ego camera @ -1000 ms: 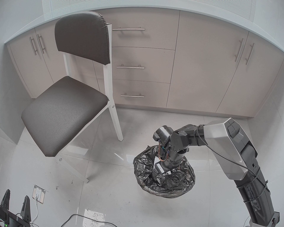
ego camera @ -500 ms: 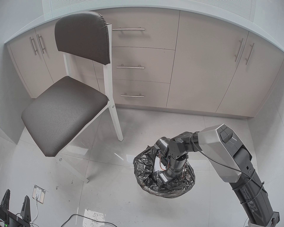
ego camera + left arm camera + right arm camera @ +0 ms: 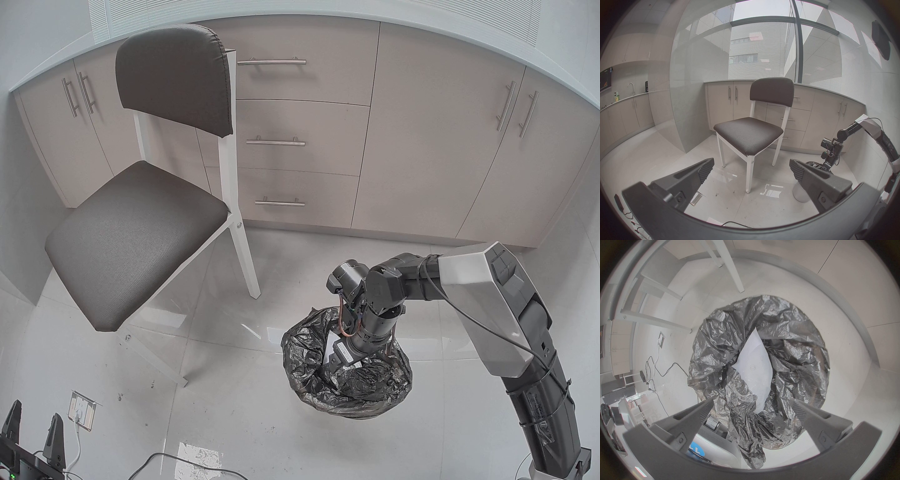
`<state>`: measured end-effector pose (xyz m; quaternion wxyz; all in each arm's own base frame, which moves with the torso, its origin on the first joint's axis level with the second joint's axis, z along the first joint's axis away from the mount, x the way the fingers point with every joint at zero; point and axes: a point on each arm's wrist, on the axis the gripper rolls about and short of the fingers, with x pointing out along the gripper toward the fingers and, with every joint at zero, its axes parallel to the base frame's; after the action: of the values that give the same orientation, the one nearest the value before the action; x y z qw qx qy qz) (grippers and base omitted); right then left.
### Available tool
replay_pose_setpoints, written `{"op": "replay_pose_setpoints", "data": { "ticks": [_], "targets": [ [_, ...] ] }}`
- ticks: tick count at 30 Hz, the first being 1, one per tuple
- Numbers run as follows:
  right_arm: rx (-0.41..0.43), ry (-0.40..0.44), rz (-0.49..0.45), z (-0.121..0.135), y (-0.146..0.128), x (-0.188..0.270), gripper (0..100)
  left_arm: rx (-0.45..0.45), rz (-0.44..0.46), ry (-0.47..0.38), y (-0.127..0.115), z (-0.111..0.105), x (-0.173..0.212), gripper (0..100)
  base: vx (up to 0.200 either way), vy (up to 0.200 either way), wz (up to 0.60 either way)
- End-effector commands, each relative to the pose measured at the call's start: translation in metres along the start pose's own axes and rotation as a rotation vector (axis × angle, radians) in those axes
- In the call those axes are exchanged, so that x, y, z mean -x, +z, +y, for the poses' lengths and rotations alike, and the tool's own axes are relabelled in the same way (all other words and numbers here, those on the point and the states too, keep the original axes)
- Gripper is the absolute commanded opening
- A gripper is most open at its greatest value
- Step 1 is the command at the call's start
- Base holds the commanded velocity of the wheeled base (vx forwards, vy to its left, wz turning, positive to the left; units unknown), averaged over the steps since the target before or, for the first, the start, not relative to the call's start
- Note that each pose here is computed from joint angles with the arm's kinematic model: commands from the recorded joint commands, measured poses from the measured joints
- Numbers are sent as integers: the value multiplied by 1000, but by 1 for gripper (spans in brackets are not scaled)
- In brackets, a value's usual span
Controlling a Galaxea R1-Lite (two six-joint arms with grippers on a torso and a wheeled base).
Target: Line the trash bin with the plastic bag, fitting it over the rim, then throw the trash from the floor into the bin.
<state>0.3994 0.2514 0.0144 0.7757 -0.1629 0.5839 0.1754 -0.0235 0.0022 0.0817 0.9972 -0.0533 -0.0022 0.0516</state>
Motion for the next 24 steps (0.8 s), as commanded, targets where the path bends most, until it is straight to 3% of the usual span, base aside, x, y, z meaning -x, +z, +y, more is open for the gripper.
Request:
{"op": "replay_pose_setpoints", "data": {
  "ticks": [1, 8, 9, 12, 24],
  "targets": [
    [-5, -1, -25, -2, 3, 11, 0, 2, -16, -1, 0, 0, 1, 100, 0, 0, 0],
    [-6, -20, -25, 0, 2, 2, 0, 2, -16, -1, 0, 0, 1, 100, 0, 0, 0],
    [-6, -71, -46, 2, 3, -18, 0, 2, -16, -1, 0, 0, 1, 100, 0, 0, 0],
    [0, -105, -91, 8, 6, -38, 0, 2, -16, -1, 0, 0, 1, 100, 0, 0, 0],
    [12, -118, -89, 12, -2, -82, 0, 2, -16, -1, 0, 0, 1, 100, 0, 0, 0]
  ]
}}
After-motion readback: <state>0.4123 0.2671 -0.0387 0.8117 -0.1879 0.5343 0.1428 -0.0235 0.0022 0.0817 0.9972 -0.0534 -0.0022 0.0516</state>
